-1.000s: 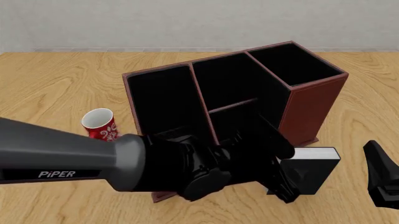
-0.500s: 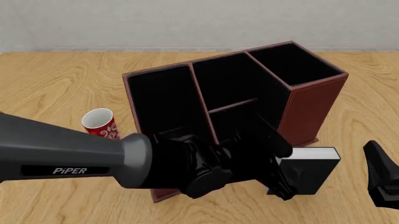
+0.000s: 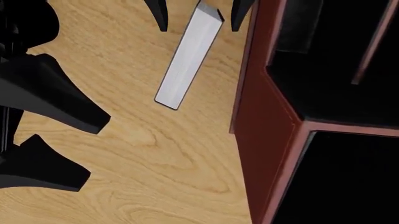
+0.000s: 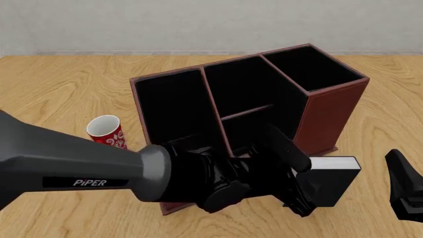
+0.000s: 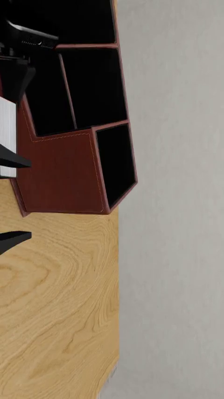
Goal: Pick up the book and place it in the back compartment of the caddy.
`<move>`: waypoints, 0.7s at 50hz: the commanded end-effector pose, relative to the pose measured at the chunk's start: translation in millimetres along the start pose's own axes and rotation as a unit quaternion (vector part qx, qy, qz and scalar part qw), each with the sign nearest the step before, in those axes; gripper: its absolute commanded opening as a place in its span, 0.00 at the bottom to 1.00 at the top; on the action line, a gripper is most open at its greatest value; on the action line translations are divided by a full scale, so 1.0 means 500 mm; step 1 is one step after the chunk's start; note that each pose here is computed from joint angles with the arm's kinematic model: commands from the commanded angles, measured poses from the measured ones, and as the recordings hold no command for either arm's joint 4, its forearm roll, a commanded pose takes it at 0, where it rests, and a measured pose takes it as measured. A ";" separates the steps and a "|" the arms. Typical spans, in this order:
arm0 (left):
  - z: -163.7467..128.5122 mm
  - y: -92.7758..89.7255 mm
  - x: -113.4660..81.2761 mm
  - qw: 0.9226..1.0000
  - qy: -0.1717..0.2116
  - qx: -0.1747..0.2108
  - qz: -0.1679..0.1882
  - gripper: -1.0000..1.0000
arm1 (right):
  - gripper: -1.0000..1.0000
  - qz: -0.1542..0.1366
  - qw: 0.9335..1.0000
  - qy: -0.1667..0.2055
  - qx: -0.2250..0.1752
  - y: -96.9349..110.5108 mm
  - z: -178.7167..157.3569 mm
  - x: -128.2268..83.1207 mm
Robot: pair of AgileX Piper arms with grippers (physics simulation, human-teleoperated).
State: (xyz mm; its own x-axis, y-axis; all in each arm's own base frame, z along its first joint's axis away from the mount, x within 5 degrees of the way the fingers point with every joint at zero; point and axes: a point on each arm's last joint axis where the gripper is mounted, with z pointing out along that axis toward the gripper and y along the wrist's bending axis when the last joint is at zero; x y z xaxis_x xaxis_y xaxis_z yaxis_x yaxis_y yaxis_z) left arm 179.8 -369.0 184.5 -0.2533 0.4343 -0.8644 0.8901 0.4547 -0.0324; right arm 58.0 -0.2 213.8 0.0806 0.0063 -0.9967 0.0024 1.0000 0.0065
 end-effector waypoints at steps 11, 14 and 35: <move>-0.009 -0.004 -0.004 1.000 -0.008 0.002 0.004 0.00 | 1.00 0.000 1.000 0.000 0.000 0.000 0.000 0.000; -0.009 -0.007 -0.002 1.000 -0.008 0.004 0.007 0.00 | 1.00 0.000 1.000 0.000 0.000 0.000 0.000 0.000; -0.044 -0.022 -0.024 0.999 -0.030 0.012 0.023 0.00 | 1.00 0.000 1.000 0.000 0.000 0.000 0.000 0.000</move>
State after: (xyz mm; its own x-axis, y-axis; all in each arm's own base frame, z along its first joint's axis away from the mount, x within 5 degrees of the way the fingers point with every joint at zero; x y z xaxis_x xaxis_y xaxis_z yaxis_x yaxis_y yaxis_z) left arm 168.4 -364.3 191.0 -0.2203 0.4304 -0.8754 0.9046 0.4258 -0.0183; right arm 58.0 -0.2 213.8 0.0806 0.0063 -0.9967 0.0024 1.0000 0.0065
